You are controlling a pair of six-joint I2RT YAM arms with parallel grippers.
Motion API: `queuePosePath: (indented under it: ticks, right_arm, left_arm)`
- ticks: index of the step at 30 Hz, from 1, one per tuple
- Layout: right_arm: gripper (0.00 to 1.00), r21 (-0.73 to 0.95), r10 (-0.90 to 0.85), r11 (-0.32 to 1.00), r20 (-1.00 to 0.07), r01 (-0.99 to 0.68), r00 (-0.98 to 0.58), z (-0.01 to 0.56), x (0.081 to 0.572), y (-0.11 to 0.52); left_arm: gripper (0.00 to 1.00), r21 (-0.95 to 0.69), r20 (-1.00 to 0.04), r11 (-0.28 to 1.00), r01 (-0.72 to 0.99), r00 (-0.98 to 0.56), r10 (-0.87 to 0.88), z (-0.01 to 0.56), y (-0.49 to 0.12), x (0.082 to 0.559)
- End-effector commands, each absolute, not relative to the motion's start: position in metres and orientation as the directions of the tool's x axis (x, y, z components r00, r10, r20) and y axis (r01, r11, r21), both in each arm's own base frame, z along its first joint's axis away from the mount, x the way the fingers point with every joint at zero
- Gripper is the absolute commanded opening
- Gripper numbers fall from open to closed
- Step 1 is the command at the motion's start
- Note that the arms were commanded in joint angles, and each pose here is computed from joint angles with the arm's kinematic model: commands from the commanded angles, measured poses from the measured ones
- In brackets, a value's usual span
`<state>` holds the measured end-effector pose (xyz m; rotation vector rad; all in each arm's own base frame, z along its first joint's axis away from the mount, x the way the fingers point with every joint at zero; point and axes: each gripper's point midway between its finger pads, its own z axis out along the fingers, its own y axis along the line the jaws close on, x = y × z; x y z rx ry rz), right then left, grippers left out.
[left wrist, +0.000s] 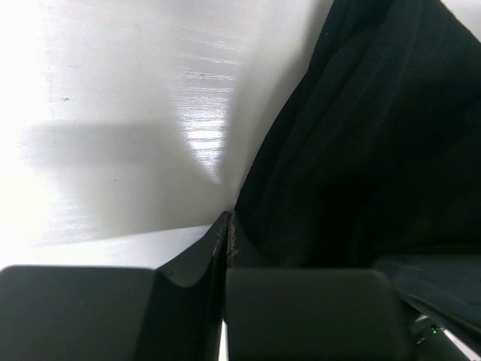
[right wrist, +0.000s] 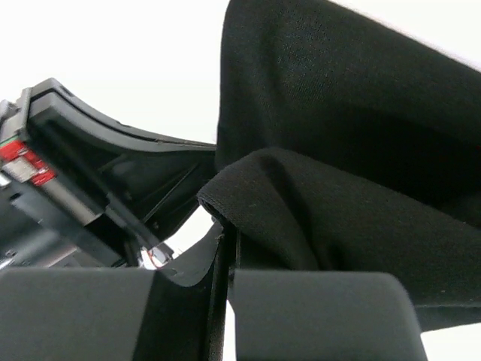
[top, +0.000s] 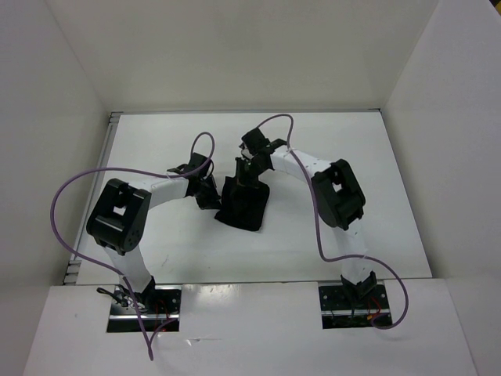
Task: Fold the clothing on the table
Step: Fold the skirt
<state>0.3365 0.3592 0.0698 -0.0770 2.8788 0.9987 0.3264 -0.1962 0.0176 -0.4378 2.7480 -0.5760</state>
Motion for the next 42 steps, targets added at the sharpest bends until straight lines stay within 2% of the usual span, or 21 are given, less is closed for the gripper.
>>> queuePosePath:
  ticks: [1, 3, 4, 7, 11, 16, 18, 19, 21, 22, 23, 27, 30, 42]
  right_arm:
    - [0.01, 0.679, -0.037, 0.723, -0.149, -0.129, -0.988, 0.089, 0.344, 0.386]
    - [0.06, 0.686, -0.034, 0.718, -0.137, -0.119, -0.99, 0.086, 0.344, 0.388]
    - [0.22, 0.708, -0.033, 0.694, -0.151, -0.131, -0.988, 0.093, 0.348, 0.394]
    - [0.38, 0.78, -0.019, 0.606, -0.18, -0.154, -0.983, 0.118, 0.351, 0.409]
    - [0.4, 0.825, -0.013, 0.532, -0.22, -0.193, -0.976, 0.159, 0.355, 0.419]
    - [0.4, 0.787, 0.149, 0.589, -0.328, -0.183, -0.933, 0.218, 0.382, 0.376]
    - [0.36, 0.754, 0.199, 0.645, -0.324, -0.125, -0.925, 0.217, 0.389, 0.347]
    - [0.33, 0.725, 0.231, 0.679, -0.363, -0.118, -0.903, 0.225, 0.394, 0.333]
    - [0.23, 0.676, 0.256, 0.735, -0.349, -0.053, -0.901, 0.21, 0.391, 0.309]
    - [0.19, 0.658, 0.267, 0.752, -0.356, -0.037, -0.895, 0.207, 0.39, 0.302]
    - [0.12, 0.636, 0.289, 0.772, -0.364, -0.009, -0.885, 0.202, 0.39, 0.29]
    - [0.01, 0.598, 0.302, 0.8, -0.345, 0.039, -0.889, 0.185, 0.386, 0.277]
    - [0.01, 0.585, 0.304, 0.809, -0.34, 0.052, -0.89, 0.176, 0.382, 0.273]
    - [0.01, 0.511, 0.232, 0.851, -0.158, 0.122, -0.96, 0.088, 0.32, 0.284]
  left_arm:
    - [0.0, -0.439, -0.217, 0.867, -0.233, -0.91, -0.355, 0.018, -0.199, 0.324]
    - [0.0, -0.439, -0.217, 0.867, -0.233, -0.91, -0.355, 0.018, -0.199, 0.324]
    - [0.0, -0.45, -0.222, 0.866, -0.218, -0.912, -0.345, 0.019, -0.201, 0.325]
    - [0.0, -0.446, -0.224, 0.87, -0.211, -0.915, -0.337, 0.021, -0.201, 0.326]
    - [0.0, -0.463, -0.282, 0.864, -0.199, -0.891, -0.356, 0.049, -0.19, 0.338]
    - [0.03, -0.425, -0.447, 0.888, -0.178, -0.811, -0.377, 0.114, -0.164, 0.351]
    - [0.03, -0.415, -0.491, 0.9, -0.132, -0.8, -0.344, 0.133, -0.169, 0.348]
    - [0.03, -0.441, -0.506, 0.892, -0.1, -0.793, -0.339, 0.147, -0.175, 0.344]
    - [0.03, -0.503, -0.505, 0.864, -0.013, -0.807, -0.306, 0.163, -0.193, 0.338]
    - [0.03, -0.549, -0.513, 0.834, 0.05, -0.808, -0.289, 0.17, -0.206, 0.339]
    - [0.03, -0.628, -0.476, 0.768, 0.127, -0.844, -0.249, 0.18, -0.225, 0.327]
    - [0.02, -0.718, -0.458, 0.644, 0.263, -0.876, -0.153, 0.19, -0.267, 0.314]
    - [0.02, -0.754, -0.442, 0.576, 0.315, -0.892, -0.091, 0.186, -0.286, 0.315]
    - [0.01, -0.71, -0.376, 0.667, 0.227, -0.923, -0.087, 0.12, -0.299, 0.364]
